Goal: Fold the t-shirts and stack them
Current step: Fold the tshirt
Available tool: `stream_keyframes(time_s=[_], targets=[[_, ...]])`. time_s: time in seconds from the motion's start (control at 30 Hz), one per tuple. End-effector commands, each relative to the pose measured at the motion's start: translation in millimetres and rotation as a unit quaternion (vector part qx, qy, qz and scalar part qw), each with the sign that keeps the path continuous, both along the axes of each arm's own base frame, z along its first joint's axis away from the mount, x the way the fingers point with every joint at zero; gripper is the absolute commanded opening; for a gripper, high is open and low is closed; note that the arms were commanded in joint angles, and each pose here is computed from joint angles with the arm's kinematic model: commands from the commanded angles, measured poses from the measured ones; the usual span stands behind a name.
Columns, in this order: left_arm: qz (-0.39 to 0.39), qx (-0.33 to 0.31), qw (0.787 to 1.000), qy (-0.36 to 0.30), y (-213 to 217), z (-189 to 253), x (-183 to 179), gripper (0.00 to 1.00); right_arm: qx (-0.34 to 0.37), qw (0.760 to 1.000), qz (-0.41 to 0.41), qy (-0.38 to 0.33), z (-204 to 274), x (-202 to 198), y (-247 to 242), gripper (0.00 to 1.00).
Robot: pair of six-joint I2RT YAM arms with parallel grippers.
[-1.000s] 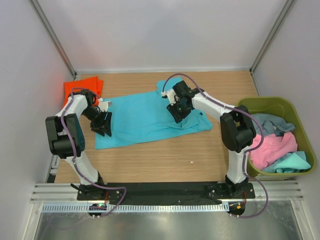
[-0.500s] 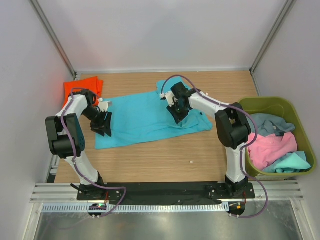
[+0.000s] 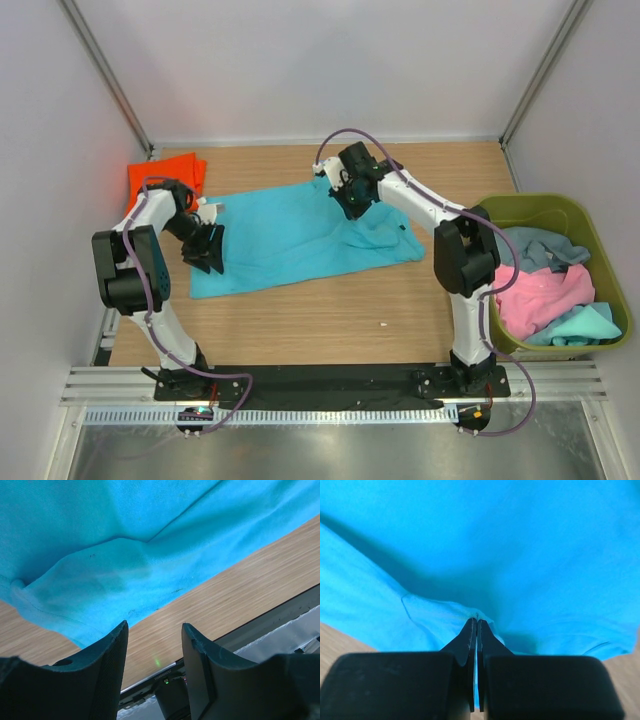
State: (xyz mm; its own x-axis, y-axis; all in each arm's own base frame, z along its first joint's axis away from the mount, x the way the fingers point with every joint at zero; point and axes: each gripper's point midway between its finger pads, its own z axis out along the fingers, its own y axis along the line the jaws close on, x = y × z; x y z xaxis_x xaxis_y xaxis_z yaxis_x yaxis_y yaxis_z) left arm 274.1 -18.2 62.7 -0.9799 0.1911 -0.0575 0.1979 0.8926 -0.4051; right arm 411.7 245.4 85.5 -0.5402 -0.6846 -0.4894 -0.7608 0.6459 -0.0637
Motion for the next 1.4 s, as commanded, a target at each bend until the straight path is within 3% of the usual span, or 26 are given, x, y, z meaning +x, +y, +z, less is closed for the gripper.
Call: stream_keyframes(time_s=[0.0,0.13,0.27,0.37,0.53,0.73,0.97,1.37], targets=[[0.002,-0.009,1.0,-0.015,-4,5,10,0.48,-0.004,0.998,0.011,-0.06,18,34,12,0.01],[0.005,-0.008,1.0,-0.016,-3,7,11,0.48,-0.006,0.997,0.018,-0.069,12,45,28,0.02],[0.003,-0.004,1.0,-0.019,-2,10,10,0.48,-0.007,0.995,0.016,-0.093,19,47,42,0.41],[0.0,0.001,1.0,-0.021,-1,10,9,0.48,-0.027,0.992,-0.015,-0.123,31,53,27,0.47],[-0.001,0.001,1.0,-0.012,-1,4,3,0.48,-0.021,0.988,-0.072,-0.132,48,60,-10,0.47],[-0.003,0.001,1.0,-0.008,0,3,1,0.48,-0.005,0.99,-0.125,-0.068,29,55,-55,0.45],[-0.003,0.003,1.0,-0.003,0,5,1,0.48,0.036,0.989,-0.144,0.002,13,41,-75,0.43],[-0.001,0.006,1.0,0.0,-3,8,3,0.48,0.048,0.983,-0.167,0.059,-14,25,-95,0.41]])
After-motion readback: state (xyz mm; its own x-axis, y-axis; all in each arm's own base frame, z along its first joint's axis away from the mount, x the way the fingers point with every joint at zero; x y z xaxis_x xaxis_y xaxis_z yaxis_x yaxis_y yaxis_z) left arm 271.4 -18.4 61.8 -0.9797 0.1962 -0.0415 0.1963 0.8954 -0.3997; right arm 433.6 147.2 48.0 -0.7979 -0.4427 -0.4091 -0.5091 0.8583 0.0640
